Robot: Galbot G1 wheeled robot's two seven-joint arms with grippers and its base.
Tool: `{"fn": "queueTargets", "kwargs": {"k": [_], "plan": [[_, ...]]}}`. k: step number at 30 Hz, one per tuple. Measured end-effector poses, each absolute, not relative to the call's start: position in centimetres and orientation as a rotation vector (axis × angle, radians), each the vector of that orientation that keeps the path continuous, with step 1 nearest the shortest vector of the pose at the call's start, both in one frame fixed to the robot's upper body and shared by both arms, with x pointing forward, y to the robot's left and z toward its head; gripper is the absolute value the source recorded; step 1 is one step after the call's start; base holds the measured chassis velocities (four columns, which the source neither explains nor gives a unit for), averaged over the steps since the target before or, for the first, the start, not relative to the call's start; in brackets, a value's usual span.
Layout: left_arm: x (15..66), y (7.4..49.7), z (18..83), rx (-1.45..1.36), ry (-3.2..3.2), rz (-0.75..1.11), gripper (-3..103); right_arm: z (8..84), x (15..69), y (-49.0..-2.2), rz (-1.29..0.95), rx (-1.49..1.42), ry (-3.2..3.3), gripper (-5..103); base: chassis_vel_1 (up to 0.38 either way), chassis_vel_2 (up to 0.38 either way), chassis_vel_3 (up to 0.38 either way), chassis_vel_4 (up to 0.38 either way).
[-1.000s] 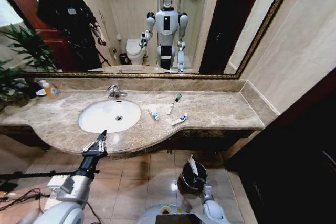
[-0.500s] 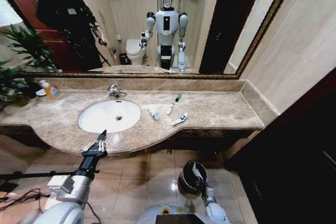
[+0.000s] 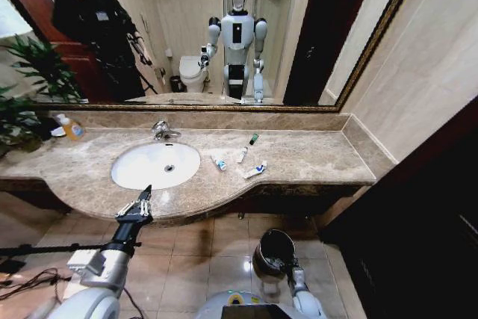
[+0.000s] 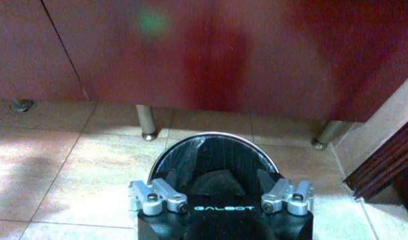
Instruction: Pick up the trash from the sink and place it in the trash bin.
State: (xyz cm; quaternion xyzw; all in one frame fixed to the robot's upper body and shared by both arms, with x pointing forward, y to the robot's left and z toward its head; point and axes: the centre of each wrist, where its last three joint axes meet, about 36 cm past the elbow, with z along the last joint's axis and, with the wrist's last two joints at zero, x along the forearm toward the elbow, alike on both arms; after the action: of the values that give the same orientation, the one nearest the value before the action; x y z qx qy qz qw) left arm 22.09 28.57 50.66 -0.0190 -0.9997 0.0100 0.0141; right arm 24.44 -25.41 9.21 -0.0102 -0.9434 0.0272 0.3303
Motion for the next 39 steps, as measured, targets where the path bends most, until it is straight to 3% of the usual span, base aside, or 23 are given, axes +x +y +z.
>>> {"fn": "queueTargets", "kwargs": {"k": [1, 5, 21, 39], "plan": [[22.1, 28.6, 50.7, -0.059, -3.113, 0.031, 0, 9.2, 24.4, -25.4, 0.071, -0.027, -2.467, 81, 0.000, 0.000, 0.000, 0.000], [22.1, 28.6, 50.7, -0.059, -3.113, 0.031, 0, 9.1, 24.2, -25.4, 0.069, -0.029, -2.469, 99, 0.000, 0.000, 0.000, 0.000], [22.1, 28.6, 50.7, -0.059, -3.113, 0.031, 0, 11.2, 24.3, -26.2, 0.087, -0.045, -2.526, 100, 0.000, 0.000, 0.000, 0.000], [22.1, 28.6, 50.7, -0.059, -3.113, 0.031, 0, 24.4, 27.4, -27.2, 0.040, -0.064, -2.830, 100, 0.000, 0.000, 0.000, 0.000]]}}
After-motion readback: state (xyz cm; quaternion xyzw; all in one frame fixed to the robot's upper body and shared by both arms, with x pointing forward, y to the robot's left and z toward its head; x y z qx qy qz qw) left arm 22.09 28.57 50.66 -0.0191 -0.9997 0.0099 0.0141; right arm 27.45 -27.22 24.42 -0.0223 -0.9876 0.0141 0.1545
